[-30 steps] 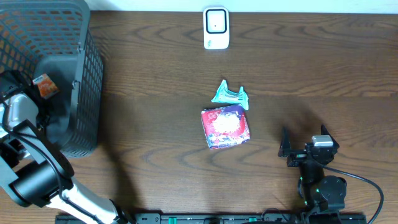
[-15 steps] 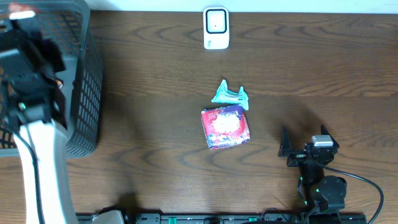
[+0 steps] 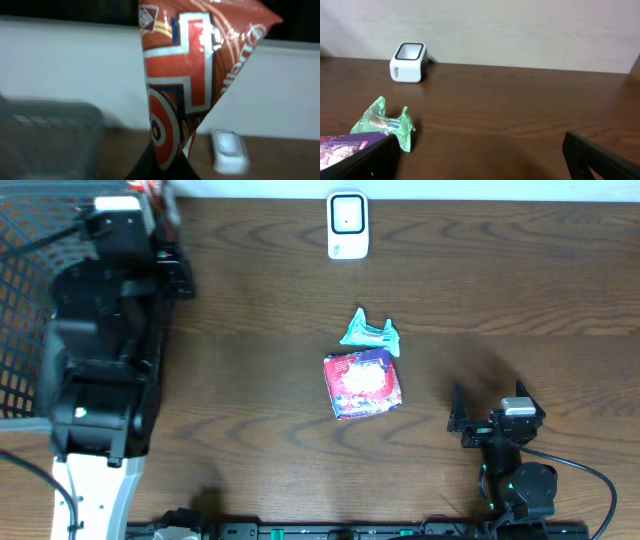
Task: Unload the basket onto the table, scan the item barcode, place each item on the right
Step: 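Reach the left gripper into the basket and grasp the red TOP bar, then place the red TOP bar on the table above the green wrapper, then grasp the orange Kleenex tissue pack in the basket with the left gripper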
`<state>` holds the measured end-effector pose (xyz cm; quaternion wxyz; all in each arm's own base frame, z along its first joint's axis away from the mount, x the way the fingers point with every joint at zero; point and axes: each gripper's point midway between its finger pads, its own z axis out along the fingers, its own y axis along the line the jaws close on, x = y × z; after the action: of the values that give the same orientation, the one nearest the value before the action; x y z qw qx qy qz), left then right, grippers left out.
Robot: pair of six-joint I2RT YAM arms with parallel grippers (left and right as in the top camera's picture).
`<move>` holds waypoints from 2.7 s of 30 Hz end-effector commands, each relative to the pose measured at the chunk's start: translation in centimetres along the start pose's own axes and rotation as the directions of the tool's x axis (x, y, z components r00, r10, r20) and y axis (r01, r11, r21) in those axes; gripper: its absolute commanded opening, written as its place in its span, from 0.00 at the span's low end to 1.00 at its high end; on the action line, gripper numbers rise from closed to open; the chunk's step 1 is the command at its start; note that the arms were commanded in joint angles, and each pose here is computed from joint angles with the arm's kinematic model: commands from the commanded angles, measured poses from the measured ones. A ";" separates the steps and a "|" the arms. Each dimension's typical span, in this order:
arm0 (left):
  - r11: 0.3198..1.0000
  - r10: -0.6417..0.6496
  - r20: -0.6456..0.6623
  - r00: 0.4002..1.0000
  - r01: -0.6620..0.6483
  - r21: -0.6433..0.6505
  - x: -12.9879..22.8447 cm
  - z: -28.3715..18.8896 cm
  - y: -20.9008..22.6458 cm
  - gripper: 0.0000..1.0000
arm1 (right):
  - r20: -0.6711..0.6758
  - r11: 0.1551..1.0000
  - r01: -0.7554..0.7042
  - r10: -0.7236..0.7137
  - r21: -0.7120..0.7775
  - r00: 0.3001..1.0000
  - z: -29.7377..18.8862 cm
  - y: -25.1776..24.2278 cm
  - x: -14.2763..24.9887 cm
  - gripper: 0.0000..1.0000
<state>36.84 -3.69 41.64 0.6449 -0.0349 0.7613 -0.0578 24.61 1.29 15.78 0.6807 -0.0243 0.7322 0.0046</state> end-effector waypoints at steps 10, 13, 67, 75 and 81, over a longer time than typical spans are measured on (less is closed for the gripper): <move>0.964 -0.244 -0.495 0.834 0.264 -0.029 16.2 6.7 -8.1 0.07 | -0.003 1.000 0.008 -0.008 -0.003 1.000 0.0 0.1 0.2 0.99; 0.976 -0.185 -0.591 0.785 0.216 -0.020 20.8 7.7 -10.2 0.07 | -0.003 1.000 0.008 -0.008 -0.003 1.000 0.0 0.1 0.2 0.99; 0.749 -0.465 -0.368 0.806 0.135 -0.649 15.5 10.9 29.3 0.98 | -0.003 1.000 0.008 -0.008 -0.003 1.000 0.0 0.1 0.2 0.99; 0.650 -0.513 -0.442 0.736 -0.004 -0.760 23.7 12.0 33.4 0.98 | -0.003 1.000 0.008 -0.008 -0.003 1.000 0.0 0.1 0.2 0.99; 0.633 -0.556 -0.468 0.687 -0.014 -0.774 28.8 13.4 34.3 0.98 | -0.003 1.000 0.008 -0.008 -0.003 1.000 0.0 0.1 0.2 0.99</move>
<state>45.76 25.23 7.34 0.2356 -0.3734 0.8889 0.1223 24.61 1.29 15.77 0.6805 -0.0242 0.7323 0.0047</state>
